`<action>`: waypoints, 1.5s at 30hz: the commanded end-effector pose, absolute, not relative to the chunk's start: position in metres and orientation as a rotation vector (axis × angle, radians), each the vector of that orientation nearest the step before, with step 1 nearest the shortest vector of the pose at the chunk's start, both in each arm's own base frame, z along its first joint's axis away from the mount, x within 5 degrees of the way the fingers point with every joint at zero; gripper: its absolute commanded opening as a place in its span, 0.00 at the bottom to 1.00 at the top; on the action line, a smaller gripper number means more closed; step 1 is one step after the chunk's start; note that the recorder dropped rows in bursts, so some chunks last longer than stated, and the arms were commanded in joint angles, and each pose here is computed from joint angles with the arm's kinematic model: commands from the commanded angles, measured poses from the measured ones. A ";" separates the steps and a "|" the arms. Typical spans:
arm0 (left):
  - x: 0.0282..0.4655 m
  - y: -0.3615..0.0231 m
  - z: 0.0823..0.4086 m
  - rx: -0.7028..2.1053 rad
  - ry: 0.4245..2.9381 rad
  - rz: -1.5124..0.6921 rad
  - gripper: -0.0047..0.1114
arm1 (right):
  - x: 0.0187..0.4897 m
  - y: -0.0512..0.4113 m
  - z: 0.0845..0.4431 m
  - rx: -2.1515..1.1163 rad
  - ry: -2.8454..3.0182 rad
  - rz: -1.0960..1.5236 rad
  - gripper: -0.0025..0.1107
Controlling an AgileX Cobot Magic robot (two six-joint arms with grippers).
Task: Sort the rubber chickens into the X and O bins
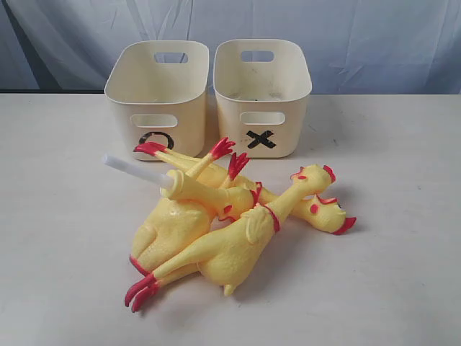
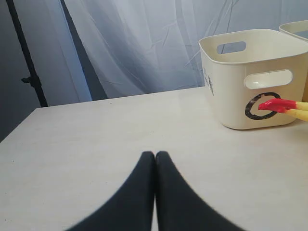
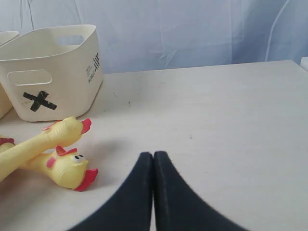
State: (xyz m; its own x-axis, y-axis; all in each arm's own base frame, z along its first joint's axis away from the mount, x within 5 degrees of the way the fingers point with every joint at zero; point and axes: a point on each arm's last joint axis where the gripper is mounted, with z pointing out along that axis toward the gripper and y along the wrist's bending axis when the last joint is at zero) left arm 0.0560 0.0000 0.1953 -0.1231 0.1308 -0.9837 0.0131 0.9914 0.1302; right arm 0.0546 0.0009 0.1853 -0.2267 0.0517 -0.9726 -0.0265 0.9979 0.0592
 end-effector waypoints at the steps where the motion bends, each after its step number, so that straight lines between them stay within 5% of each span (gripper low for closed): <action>1: 0.056 0.000 0.195 0.105 1.681 0.099 0.04 | 0.054 0.001 0.186 0.006 1.787 0.067 0.02; 45: 0.056 0.000 0.195 0.106 1.683 0.099 0.04 | 0.054 0.001 0.186 0.022 1.783 0.085 0.02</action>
